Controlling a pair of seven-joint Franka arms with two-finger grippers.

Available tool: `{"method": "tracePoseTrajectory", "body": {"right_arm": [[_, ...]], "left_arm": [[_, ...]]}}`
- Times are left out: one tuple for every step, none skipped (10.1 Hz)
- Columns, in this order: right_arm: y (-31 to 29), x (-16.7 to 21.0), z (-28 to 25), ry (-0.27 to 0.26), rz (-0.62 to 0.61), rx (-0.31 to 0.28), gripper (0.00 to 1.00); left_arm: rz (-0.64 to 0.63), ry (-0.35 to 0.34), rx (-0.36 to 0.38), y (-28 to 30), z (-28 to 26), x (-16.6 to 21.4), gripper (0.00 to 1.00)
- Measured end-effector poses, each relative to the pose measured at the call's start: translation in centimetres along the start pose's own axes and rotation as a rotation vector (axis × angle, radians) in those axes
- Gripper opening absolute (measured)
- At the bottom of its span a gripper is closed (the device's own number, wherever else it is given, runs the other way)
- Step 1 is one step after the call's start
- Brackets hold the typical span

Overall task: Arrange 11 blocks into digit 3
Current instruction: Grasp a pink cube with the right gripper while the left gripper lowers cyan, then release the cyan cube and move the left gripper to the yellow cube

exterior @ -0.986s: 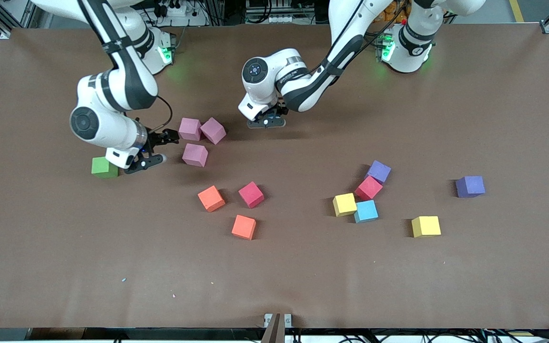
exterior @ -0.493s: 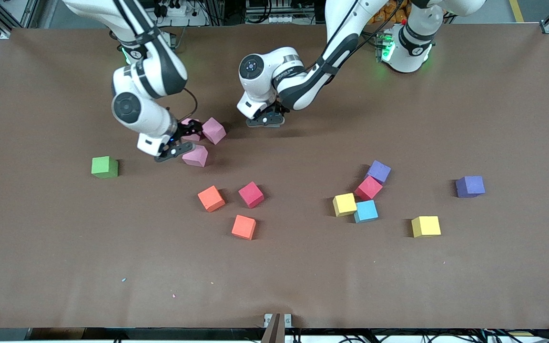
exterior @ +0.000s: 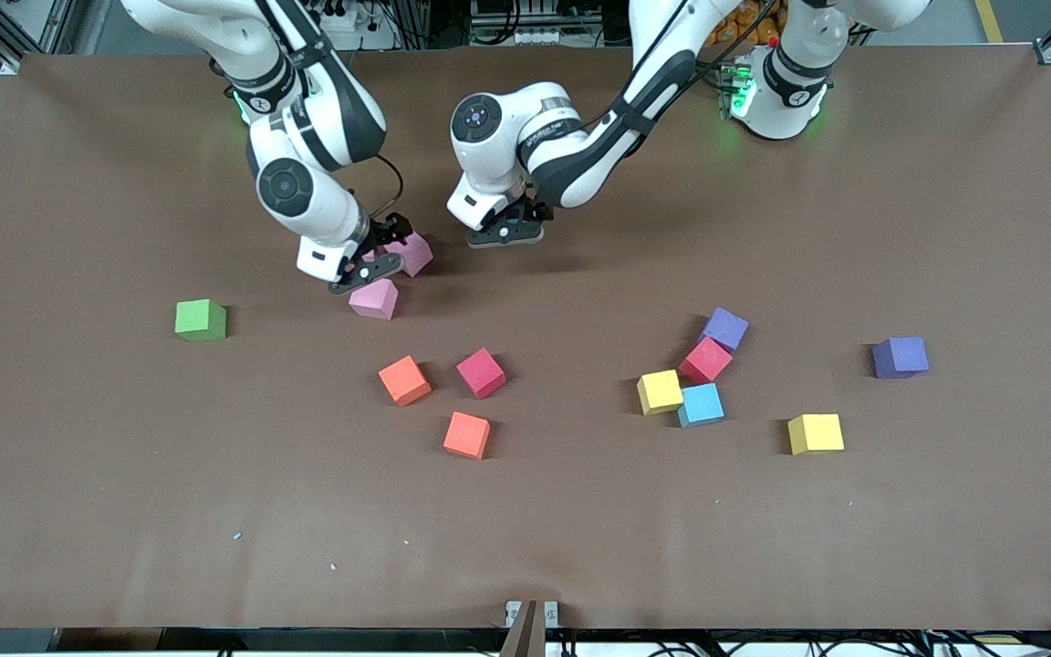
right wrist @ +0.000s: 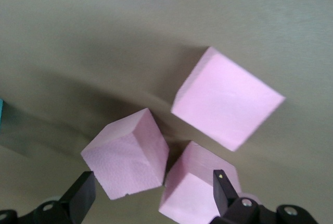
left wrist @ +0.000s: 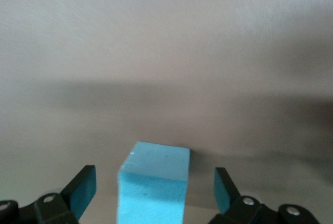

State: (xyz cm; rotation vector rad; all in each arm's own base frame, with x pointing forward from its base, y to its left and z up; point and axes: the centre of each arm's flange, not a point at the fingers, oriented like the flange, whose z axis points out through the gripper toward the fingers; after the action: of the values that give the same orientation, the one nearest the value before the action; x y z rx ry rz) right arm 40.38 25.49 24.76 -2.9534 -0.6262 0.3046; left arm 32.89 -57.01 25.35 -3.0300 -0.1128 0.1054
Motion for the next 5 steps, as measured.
{"method": "tracePoseTrajectory", "body": {"right_arm": [[-0.6,-0.6,0.9,0.001,-0.014,-0.008,1.00],[-1.4,-1.0,1.5,-0.001,-0.031,-0.013,1.00],[-2.5,-1.3,1.8,0.008,-0.058,-0.019,1.00],[-3.8,-1.5,2.2,0.022,-0.087,-0.026,1.00],[-5.0,-1.8,2.6,0.029,-0.112,-0.032,1.00]], "left_arm": [[-0.023,0.014,0.010,-1.1,-2.2,1.2,1.00],[-0.059,0.029,0.009,-2.5,-4.4,3.0,1.00],[-0.113,0.043,0.000,-4.6,-6.1,5.9,1.00],[-0.176,0.049,-0.009,-7.1,-7.1,9.3,1.00],[-0.242,0.047,-0.017,-10.0,-7.4,13.2,1.00]]}}
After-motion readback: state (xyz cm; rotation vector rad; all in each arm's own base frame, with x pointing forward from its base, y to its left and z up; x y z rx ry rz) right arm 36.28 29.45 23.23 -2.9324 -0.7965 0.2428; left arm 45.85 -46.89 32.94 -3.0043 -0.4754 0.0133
